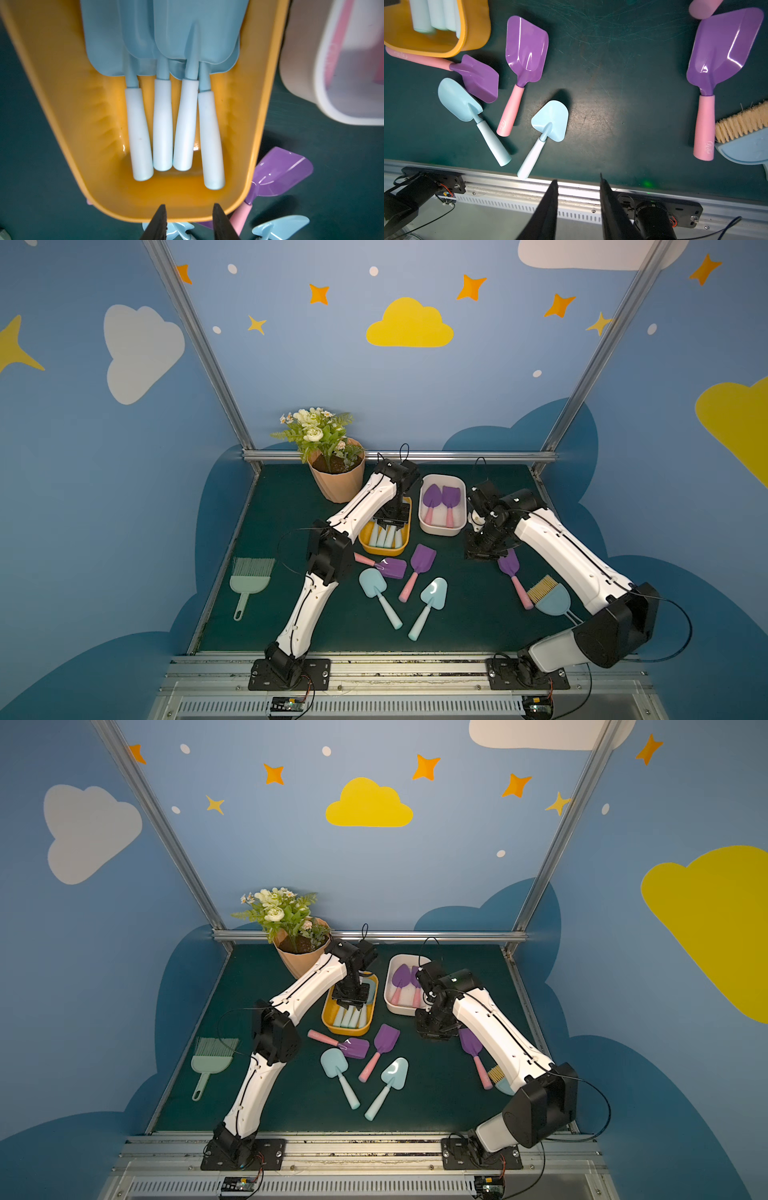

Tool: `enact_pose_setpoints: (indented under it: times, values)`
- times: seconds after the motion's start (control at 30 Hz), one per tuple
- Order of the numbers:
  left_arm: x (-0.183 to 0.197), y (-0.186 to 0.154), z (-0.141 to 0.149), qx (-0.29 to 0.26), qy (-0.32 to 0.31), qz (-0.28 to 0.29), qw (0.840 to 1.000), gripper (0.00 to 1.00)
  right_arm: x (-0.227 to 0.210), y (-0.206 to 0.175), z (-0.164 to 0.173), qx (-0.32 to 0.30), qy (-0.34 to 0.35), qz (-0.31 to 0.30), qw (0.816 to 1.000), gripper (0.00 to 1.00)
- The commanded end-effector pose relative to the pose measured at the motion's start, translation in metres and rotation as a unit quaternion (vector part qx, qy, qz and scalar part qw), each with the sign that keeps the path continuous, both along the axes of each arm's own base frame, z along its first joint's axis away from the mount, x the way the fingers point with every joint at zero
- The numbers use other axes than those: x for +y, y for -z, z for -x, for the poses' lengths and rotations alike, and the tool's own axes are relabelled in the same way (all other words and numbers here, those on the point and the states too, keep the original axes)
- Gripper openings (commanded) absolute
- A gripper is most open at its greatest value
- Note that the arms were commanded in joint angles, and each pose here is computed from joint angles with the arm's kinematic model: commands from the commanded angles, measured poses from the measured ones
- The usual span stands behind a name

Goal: Sort the small shovels by color and place them into the storage box
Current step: Place the shovel in the storage box, then pick up the shovel from the center of the board.

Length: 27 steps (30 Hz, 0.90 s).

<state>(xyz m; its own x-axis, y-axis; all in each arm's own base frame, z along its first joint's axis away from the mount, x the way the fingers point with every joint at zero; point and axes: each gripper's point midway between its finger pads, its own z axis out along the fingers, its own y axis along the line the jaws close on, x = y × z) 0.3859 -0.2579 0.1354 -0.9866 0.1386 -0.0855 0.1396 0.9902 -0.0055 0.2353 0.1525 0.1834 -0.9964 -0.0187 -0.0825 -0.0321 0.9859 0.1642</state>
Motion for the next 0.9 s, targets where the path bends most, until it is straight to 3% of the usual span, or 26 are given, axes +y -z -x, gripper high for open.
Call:
enact_pose_setpoints:
  times: [0.0, 0.23, 0.5, 0.67, 0.87]
  values:
    - [0.009, -0.05, 0.01, -0.053, 0.001, 0.0, 0.999, 0.28, -0.014, -0.009, 0.01, -0.008, 0.027, 0.005, 1.0, 0.36]
    - [0.024, -0.099, 0.044, -0.098, -0.008, 0.009, 0.995, 0.29, -0.037, -0.003, 0.026, 0.0, 0.074, 0.013, 0.997, 0.39]
    - [0.047, -0.094, 0.099, -0.093, -0.035, 0.012, 0.995, 0.3, -0.066, 0.006, 0.036, 0.021, 0.137, 0.031, 0.99, 0.4]
    - [0.066, -0.082, 0.128, -0.089, -0.061, 0.028, 0.994, 0.3, -0.087, 0.009, 0.02, 0.027, 0.186, 0.025, 0.982, 0.4]
    - [0.084, -0.077, 0.144, -0.098, -0.079, 0.029, 0.992, 0.3, -0.109, 0.015, -0.026, 0.041, 0.237, 0.005, 0.971, 0.4]
